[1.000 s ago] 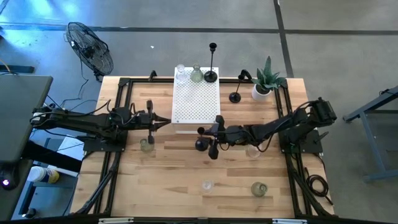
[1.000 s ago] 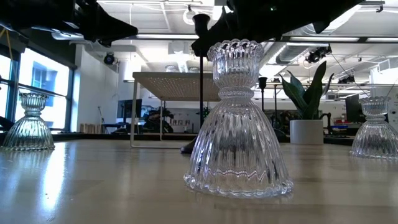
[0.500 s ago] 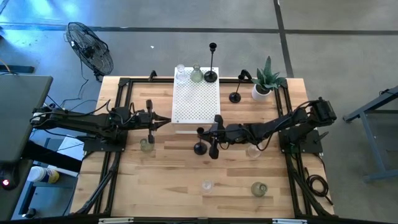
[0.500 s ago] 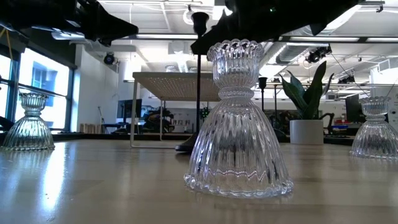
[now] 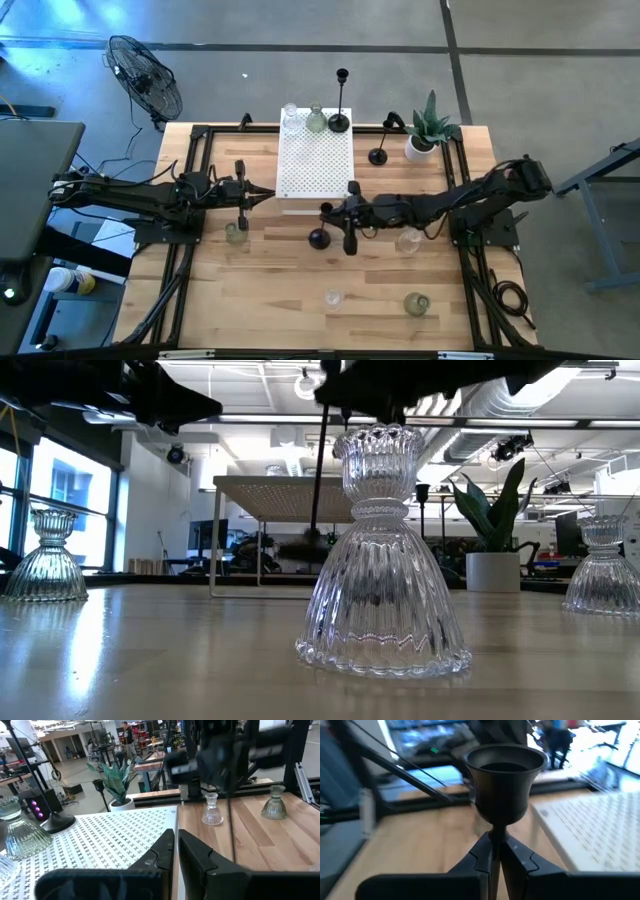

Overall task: Pick & Place candle stick holders
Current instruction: Put the bottom black candle holder on the shelf aligned with the other black candle holder

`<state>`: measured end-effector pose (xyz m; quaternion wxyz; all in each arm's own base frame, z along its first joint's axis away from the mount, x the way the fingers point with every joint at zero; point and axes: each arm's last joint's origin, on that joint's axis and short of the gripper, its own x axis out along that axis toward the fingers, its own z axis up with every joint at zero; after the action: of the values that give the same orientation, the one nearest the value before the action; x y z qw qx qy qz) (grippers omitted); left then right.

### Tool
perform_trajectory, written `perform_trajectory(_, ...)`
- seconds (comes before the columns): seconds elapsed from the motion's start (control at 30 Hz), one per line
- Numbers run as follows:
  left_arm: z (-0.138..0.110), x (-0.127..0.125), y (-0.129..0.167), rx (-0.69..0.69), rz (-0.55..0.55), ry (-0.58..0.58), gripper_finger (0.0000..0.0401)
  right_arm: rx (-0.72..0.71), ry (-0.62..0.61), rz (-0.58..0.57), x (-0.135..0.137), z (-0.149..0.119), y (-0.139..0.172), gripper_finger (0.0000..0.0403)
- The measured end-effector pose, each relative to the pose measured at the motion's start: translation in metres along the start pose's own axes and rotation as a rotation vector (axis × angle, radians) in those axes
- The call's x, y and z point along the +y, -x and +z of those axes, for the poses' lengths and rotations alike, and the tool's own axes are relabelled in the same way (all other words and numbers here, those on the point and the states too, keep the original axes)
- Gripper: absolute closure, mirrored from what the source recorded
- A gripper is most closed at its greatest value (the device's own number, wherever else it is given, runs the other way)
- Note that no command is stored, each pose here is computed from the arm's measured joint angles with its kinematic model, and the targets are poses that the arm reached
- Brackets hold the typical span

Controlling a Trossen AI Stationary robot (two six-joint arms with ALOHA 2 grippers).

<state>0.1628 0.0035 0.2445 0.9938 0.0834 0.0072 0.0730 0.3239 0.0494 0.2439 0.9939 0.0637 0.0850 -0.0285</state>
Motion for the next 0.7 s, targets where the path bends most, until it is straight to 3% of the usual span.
perform_trajectory(0.17, 0.0, 0.0, 0.0, -0.001, 0.0, 0.001, 0.038, -0.1, 0.038, 0.083, 0.012, 0.028, 0.025, 0.0386)
perform_trajectory(0.27, 0.0, 0.0, 0.0, -0.001, 0.0, 0.003, 0.038, -0.158, 0.066, 0.068, 0.016, 0.051, 0.044, 0.0386)
perform_trajectory(0.5, 0.001, 0.0, 0.0, -0.005, 0.0, 0.014, 0.038, -0.112, 0.175, -0.209, 0.005, 0.118, 0.067, 0.0386)
perform_trajectory(0.7, 0.001, 0.0, 0.0, -0.01, 0.0, 0.02, 0.038, -0.099, 0.158, -0.357, -0.054, 0.156, 0.072, 0.0386)
